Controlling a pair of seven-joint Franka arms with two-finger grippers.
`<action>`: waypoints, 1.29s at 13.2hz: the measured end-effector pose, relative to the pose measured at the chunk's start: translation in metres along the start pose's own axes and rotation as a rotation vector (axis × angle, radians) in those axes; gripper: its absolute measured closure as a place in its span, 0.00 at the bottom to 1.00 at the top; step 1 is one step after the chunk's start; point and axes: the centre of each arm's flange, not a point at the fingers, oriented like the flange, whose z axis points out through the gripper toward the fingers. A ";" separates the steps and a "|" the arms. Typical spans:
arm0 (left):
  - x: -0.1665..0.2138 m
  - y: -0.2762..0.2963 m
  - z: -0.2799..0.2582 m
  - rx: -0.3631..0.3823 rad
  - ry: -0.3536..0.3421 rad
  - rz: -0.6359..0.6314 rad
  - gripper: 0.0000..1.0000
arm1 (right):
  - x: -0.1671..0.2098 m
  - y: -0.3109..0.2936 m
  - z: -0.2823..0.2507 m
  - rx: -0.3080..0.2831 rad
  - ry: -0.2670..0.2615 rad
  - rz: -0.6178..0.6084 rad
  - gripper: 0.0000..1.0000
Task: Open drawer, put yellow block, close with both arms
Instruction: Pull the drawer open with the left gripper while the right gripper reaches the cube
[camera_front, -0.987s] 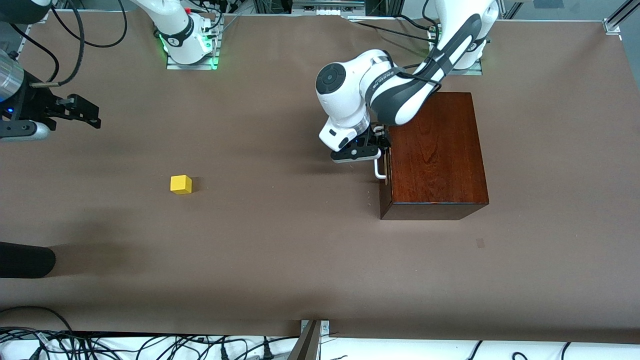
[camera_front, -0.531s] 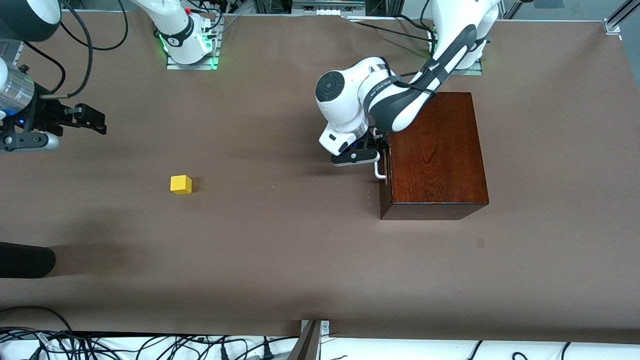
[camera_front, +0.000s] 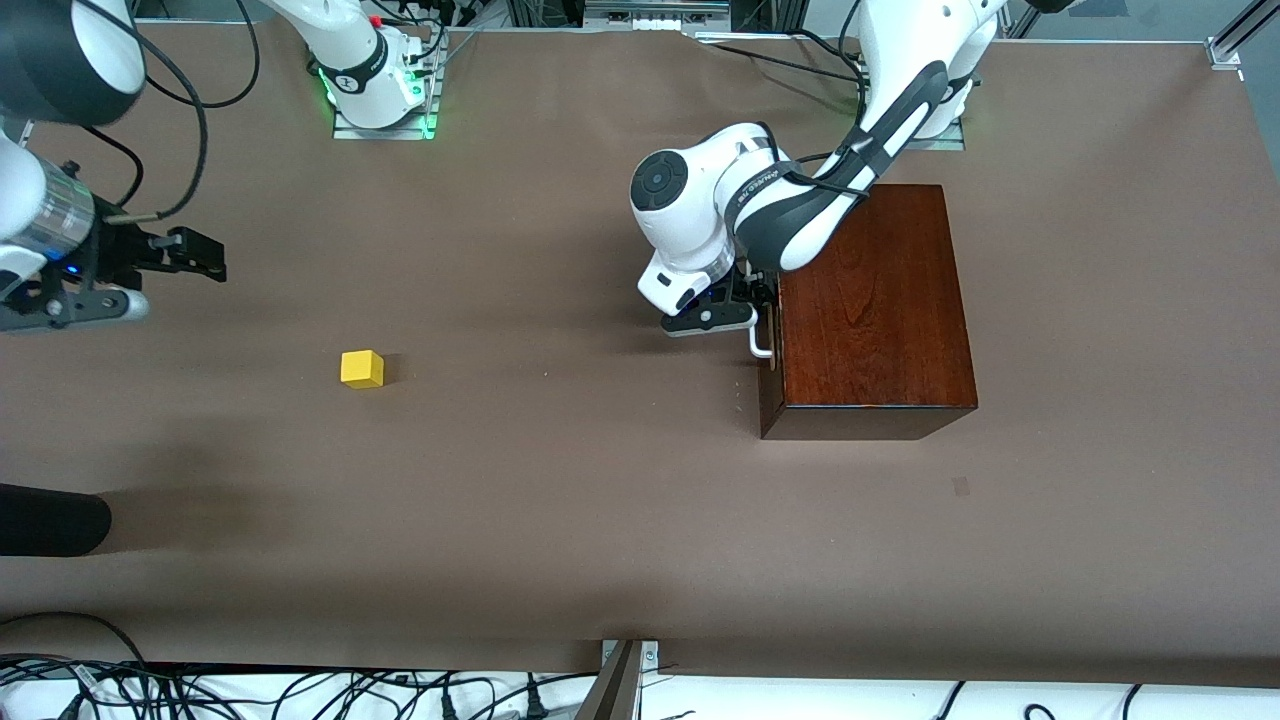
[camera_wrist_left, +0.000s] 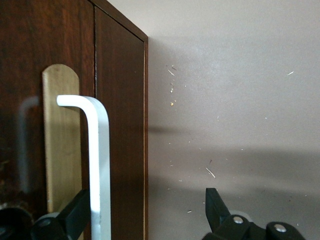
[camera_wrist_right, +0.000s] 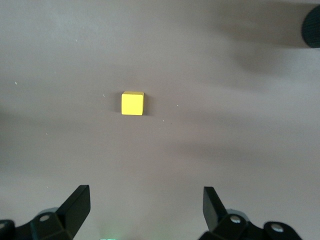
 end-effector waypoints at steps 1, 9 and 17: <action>0.000 0.001 0.002 0.001 -0.004 0.001 0.00 | 0.003 -0.001 0.006 -0.001 -0.011 -0.004 0.00; -0.016 0.021 0.013 0.034 0.035 -0.011 0.00 | 0.017 -0.009 0.060 -0.001 -0.030 0.012 0.00; -0.015 0.040 0.001 -0.038 0.062 -0.034 0.00 | 0.020 -0.019 0.174 0.035 0.036 0.023 0.00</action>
